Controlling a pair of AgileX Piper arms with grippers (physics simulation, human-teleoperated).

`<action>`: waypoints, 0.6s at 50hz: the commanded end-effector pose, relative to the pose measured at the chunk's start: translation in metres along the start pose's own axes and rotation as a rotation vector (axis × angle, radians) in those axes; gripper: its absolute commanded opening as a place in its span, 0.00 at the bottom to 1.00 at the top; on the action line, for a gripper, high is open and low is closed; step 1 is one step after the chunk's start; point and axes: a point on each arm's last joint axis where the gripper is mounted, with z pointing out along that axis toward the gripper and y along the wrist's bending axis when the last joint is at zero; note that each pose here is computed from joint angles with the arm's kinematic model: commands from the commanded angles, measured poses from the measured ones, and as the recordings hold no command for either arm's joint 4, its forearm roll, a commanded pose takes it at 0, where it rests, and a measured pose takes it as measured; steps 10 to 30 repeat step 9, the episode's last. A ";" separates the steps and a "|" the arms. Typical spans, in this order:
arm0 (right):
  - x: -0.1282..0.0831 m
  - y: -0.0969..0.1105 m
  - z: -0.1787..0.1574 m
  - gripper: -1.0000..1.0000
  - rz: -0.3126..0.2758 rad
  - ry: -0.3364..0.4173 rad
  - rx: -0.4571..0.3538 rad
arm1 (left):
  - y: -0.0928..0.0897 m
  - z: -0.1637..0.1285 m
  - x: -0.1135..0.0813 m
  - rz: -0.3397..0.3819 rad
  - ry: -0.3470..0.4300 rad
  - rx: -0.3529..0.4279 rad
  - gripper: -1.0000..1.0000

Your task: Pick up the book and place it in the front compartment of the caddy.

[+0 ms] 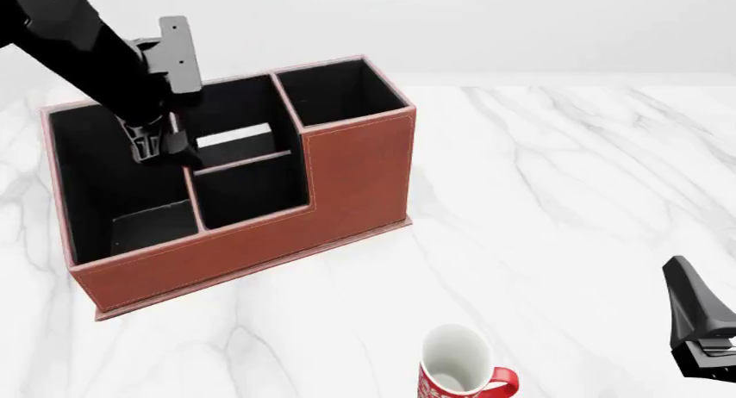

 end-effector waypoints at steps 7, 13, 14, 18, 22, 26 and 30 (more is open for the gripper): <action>0.000 0.000 0.000 1.00 0.001 0.000 0.000 | -0.048 -0.028 -0.010 -0.026 -0.143 -0.104 1.00; 0.000 0.000 0.000 1.00 0.001 0.000 0.000 | -0.052 -0.031 -0.015 -0.037 -0.170 -0.115 1.00; 0.000 0.000 0.000 1.00 0.001 0.000 0.000 | -0.052 -0.031 -0.015 -0.037 -0.170 -0.115 1.00; 0.000 0.000 0.000 1.00 0.001 0.000 0.000 | -0.052 -0.031 -0.015 -0.037 -0.170 -0.115 1.00; 0.000 0.000 0.000 1.00 0.001 0.000 0.000 | -0.052 -0.031 -0.015 -0.037 -0.170 -0.115 1.00; 0.000 0.000 0.000 1.00 0.001 0.000 0.000 | -0.052 -0.031 -0.015 -0.037 -0.170 -0.115 1.00; 0.000 0.000 0.000 1.00 0.001 0.000 0.000 | -0.052 -0.031 -0.015 -0.037 -0.170 -0.115 1.00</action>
